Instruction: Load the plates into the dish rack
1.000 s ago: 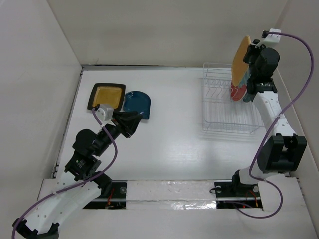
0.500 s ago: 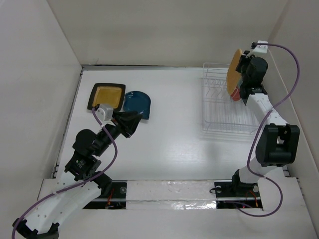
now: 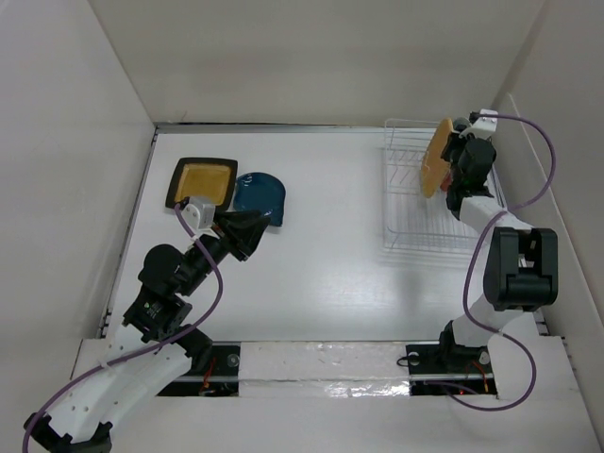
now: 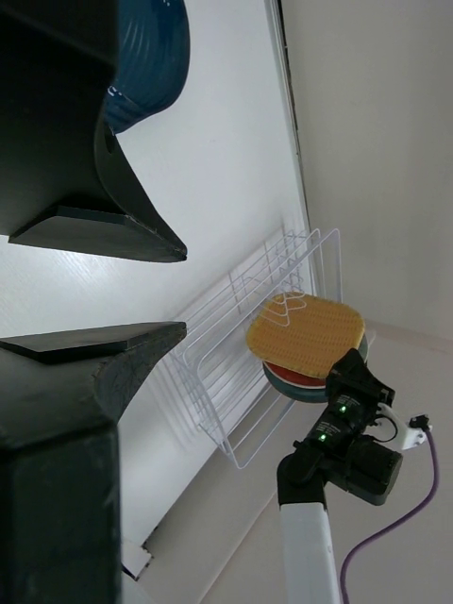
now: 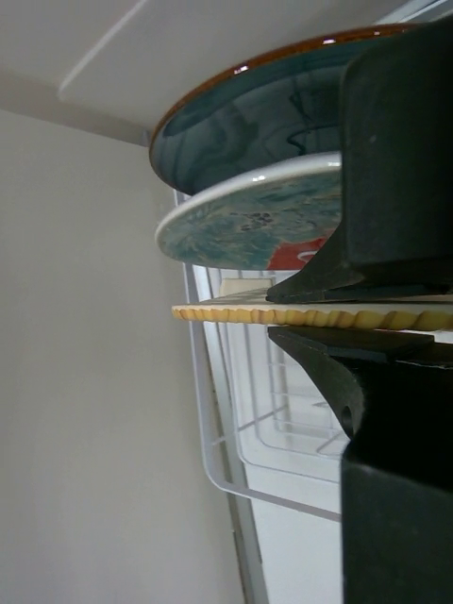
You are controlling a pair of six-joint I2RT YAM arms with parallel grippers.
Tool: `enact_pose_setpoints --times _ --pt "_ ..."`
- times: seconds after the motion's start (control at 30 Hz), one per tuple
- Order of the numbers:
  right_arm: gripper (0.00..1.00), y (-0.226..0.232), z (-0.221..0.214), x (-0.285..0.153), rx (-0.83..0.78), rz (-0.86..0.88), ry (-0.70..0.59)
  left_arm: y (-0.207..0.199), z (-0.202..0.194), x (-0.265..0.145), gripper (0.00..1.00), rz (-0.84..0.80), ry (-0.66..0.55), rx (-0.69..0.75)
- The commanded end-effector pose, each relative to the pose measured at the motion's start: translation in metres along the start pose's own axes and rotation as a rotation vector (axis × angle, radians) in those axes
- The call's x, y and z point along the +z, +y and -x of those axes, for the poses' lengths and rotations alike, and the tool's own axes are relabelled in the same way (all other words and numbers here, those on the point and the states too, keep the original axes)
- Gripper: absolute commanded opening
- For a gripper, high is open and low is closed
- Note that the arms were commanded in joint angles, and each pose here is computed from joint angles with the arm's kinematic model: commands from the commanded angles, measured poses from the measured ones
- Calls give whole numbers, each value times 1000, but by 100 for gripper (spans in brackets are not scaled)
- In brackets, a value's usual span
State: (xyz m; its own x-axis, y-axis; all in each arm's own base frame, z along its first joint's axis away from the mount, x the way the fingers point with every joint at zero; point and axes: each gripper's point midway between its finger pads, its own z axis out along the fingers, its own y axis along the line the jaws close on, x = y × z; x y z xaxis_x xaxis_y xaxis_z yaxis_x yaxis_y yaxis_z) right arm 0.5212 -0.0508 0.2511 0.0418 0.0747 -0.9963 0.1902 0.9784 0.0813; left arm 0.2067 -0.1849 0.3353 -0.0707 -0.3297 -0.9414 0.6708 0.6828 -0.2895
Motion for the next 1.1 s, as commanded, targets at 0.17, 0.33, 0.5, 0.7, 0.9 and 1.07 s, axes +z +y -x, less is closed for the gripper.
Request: enact_pose_setpoints --times 0.17,0.33,0.5,0.7,0.9,1.07 --pt "14 -16 27 -14 96 -105 -208 -6 13 3 28 -20 -41 10" --pt "67 -22 45 -31 186 -137 -244 -7 12 3 28 -29 -37 9" --pt "78 -10 81 -46 240 -116 -265 -6 13 2 27 -25 -40 10" --pt "39 25 121 -83 294 -13 -280 -7 16 1 16 -23 -50 11" --pt "0 170 84 -110 339 348 -43 -7 16 1 0 -27 -51 10" --pt "5 290 -1 -135 432 558 218 -7 15 1 0 -24 -48 11"
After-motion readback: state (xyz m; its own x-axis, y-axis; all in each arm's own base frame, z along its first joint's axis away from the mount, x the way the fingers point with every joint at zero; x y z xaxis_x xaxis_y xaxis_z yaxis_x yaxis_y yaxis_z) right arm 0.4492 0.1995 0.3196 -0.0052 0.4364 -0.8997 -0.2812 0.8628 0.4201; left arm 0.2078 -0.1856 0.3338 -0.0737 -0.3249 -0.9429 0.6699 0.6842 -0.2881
